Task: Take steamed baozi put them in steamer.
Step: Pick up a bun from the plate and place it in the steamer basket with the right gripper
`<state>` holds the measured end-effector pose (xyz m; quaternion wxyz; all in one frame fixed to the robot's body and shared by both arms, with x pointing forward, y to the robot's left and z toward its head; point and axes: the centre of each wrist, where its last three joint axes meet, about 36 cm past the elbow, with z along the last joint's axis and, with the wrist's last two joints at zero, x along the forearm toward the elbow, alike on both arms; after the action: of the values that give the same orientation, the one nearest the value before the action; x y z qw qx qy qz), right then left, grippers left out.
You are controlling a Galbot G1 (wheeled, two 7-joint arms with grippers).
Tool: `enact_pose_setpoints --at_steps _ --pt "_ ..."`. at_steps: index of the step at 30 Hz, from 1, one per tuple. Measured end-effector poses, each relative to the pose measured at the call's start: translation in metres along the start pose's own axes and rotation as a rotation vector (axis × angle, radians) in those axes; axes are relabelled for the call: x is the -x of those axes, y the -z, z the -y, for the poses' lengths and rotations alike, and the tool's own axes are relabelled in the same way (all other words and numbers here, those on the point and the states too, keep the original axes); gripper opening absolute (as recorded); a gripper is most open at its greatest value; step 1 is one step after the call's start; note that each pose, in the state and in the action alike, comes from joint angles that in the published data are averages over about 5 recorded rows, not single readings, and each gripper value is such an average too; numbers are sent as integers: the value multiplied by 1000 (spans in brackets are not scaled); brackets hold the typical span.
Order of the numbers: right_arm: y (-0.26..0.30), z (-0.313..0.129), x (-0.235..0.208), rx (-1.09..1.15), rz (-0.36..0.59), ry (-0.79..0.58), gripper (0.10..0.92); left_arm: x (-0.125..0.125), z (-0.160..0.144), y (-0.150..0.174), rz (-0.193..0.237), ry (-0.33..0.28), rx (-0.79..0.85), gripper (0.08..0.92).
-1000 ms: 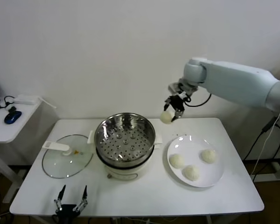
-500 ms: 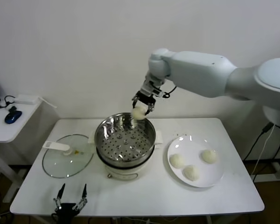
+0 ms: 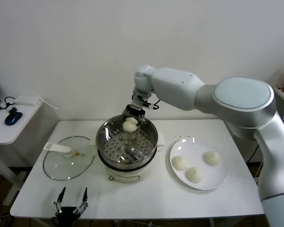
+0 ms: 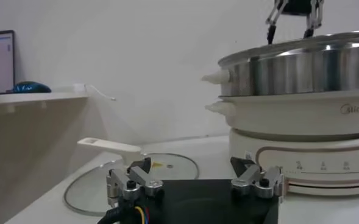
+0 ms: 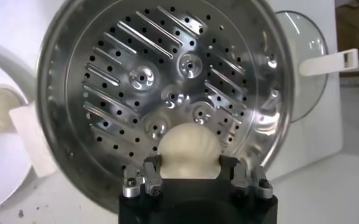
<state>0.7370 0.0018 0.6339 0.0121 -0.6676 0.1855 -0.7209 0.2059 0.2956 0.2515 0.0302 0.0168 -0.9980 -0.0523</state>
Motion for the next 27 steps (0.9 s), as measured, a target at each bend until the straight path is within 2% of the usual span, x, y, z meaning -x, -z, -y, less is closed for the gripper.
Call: enact_pose_setpoints --at_steps 9,18,27 --pt "-6 -4 21 3 16 -11 648 2 0 -1 2 -2 4 823" --pt "-12 -9 21 10 25 -45 812 4 0 -3 2 -3 7 823" --pt "-14 -18 -9 101 20 -44 823 3 -3 -3 0 2 14 823"
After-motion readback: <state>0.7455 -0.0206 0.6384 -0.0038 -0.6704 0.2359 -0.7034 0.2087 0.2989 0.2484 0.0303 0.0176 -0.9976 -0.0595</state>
